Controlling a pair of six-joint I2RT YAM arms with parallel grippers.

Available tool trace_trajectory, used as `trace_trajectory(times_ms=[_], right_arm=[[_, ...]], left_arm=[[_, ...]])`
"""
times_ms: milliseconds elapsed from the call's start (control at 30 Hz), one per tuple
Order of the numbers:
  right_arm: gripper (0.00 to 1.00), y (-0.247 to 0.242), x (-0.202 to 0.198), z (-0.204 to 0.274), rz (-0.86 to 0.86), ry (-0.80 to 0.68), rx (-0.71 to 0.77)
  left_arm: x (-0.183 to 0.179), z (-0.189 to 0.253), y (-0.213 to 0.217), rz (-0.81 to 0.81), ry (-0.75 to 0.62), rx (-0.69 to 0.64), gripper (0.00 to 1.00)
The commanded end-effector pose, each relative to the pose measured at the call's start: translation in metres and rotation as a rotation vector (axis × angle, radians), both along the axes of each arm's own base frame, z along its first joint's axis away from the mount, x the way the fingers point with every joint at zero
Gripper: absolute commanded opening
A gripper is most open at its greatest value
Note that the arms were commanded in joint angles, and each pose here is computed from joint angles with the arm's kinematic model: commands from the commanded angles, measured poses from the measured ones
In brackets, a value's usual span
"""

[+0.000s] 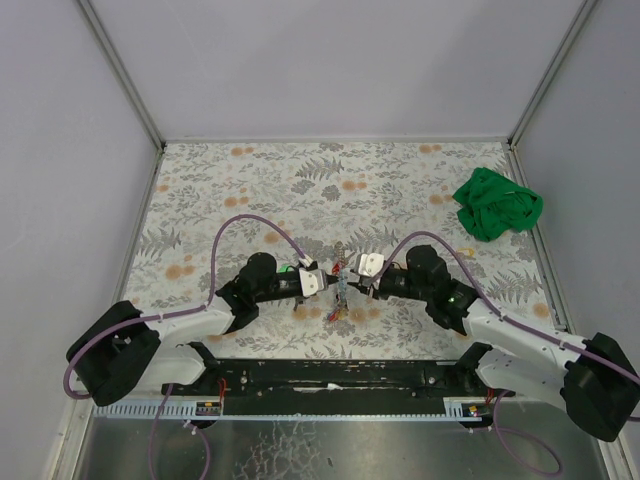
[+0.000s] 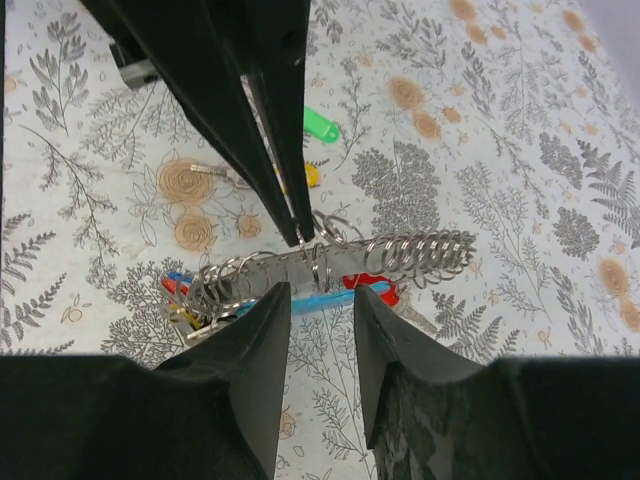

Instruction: Put the keys on the keyring

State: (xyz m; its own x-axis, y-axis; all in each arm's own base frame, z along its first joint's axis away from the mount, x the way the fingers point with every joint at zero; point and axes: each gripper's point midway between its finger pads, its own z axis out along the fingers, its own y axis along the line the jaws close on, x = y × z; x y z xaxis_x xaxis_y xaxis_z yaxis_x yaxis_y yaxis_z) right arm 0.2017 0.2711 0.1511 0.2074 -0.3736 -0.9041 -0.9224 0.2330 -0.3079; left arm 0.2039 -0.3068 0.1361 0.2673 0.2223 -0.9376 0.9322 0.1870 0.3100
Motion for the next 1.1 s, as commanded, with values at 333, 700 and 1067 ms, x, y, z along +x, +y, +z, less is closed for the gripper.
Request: trace_trajectory(times_ms=[333, 700, 1067], right_arm=[[0.31, 0.015, 0.019, 0.002, 0.001, -0.115, 0.051], [0.19, 0.002, 0.044, 0.008, -0.232, 0.105, 0.106], [0.30, -0.016, 0.037, 0.005, -0.255, 0.246, 0.093]], left_arm=[[-0.008, 0.013, -0.003, -0.048, -0.059, -0.032, 0.01], [-0.006, 0.013, -0.002, -0.043, -0.062, -0.024, 0.01], [0.003, 0.013, -0.002, 0.012, -0.025, -0.029, 0.01]])
